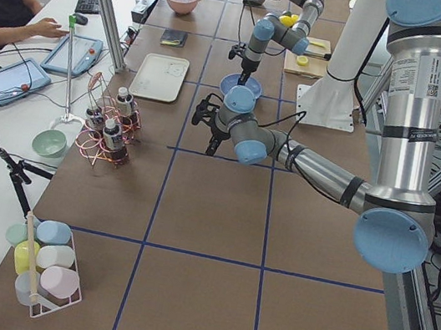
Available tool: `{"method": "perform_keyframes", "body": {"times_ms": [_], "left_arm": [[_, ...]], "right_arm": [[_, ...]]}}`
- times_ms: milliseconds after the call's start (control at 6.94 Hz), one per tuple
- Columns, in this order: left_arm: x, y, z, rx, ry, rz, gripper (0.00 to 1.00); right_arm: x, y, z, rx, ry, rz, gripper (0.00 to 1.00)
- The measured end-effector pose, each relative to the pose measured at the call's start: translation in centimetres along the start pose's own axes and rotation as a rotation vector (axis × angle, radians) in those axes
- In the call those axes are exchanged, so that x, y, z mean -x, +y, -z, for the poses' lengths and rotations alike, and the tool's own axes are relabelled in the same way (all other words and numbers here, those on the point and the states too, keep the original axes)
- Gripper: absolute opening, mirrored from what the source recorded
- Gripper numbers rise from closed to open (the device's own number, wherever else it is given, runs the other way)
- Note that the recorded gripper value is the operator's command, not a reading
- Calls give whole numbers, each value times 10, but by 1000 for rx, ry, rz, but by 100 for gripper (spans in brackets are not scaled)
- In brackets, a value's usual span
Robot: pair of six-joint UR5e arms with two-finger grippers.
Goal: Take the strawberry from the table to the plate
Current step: 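Carry the strawberry with the right gripper over the plate while the left arm withdraws, then lower the strawberry onto the plate and open the right gripper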
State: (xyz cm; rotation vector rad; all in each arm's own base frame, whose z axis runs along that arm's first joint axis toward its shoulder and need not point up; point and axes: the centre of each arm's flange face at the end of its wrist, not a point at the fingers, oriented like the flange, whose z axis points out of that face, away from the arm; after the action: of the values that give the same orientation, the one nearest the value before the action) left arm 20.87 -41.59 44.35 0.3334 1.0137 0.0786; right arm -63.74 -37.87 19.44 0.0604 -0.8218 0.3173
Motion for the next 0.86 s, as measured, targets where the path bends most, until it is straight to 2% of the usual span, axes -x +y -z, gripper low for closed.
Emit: {"method": "perform_keyframes", "body": {"times_ms": [144,432,720,864], "left_arm": [[0,0,0,0,0,0,82],[0,0,0,0,0,0,82],[0,0,0,0,0,0,82],[0,0,0,0,0,0,82]], "right_arm": [[-1,0,-4,0,7,1,0],[-3,0,-7,1,15,1,16],[-4,0,-10,2,23,2,57],[-4,0,-13,2,30,6,100]]}}
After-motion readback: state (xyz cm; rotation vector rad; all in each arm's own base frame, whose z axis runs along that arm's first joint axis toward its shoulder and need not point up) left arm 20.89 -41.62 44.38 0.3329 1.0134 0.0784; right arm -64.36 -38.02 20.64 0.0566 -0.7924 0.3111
